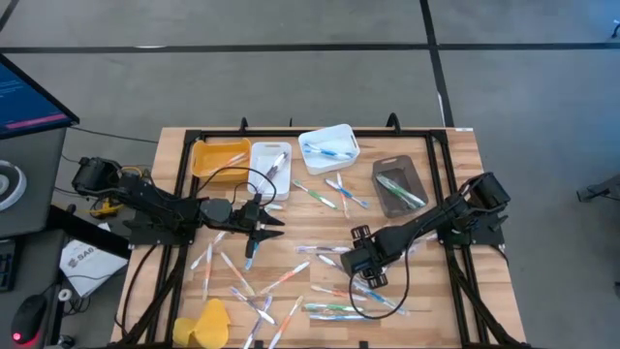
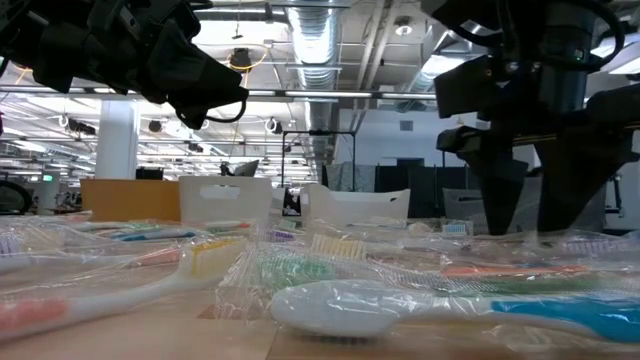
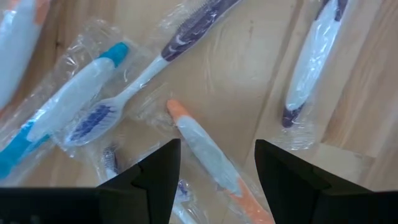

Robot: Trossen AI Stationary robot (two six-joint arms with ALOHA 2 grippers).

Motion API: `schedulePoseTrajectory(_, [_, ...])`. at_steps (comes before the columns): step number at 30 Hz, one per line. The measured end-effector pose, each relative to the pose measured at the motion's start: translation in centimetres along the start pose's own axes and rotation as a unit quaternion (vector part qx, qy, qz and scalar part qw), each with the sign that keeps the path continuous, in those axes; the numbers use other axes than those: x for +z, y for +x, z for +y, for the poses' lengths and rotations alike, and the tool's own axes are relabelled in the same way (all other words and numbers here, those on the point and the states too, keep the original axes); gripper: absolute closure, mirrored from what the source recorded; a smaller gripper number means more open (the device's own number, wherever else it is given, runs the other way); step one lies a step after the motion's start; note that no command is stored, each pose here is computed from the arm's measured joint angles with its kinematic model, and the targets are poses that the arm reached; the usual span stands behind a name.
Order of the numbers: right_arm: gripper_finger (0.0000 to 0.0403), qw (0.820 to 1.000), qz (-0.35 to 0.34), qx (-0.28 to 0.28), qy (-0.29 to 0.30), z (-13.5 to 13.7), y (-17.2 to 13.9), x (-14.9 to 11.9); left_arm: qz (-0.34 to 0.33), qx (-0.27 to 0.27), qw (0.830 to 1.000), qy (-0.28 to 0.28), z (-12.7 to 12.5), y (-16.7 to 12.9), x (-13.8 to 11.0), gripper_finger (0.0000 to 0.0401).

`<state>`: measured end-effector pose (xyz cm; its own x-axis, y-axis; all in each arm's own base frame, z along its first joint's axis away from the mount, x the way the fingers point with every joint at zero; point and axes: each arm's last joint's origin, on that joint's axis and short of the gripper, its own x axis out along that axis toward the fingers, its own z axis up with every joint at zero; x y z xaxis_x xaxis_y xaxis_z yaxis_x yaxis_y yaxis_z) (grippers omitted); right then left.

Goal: Pick & Place Toothbrushes
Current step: Put the orange toothbrush into the yellow bin

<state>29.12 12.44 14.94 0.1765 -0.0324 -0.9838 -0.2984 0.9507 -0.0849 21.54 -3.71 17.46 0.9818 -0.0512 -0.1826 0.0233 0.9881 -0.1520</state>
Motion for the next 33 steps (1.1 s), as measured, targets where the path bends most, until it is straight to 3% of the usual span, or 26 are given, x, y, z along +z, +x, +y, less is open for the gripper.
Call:
schedulePoseTrajectory(17, [0.0202, 1.0, -0.005, 0.017, -0.001, 0.5, 0.0, 0.1, 0.0, 0.0, 1.0, 0.0, 0.0, 0.0, 0.0, 0.0284])
schedulePoseTrajectory(33, [0.0202, 1.0, -0.015, 0.021, 0.004, 0.1, 1.8, -1.2, 0.0, 0.0, 1.0, 0.0, 0.0, 0.0, 0.0, 0.0284])
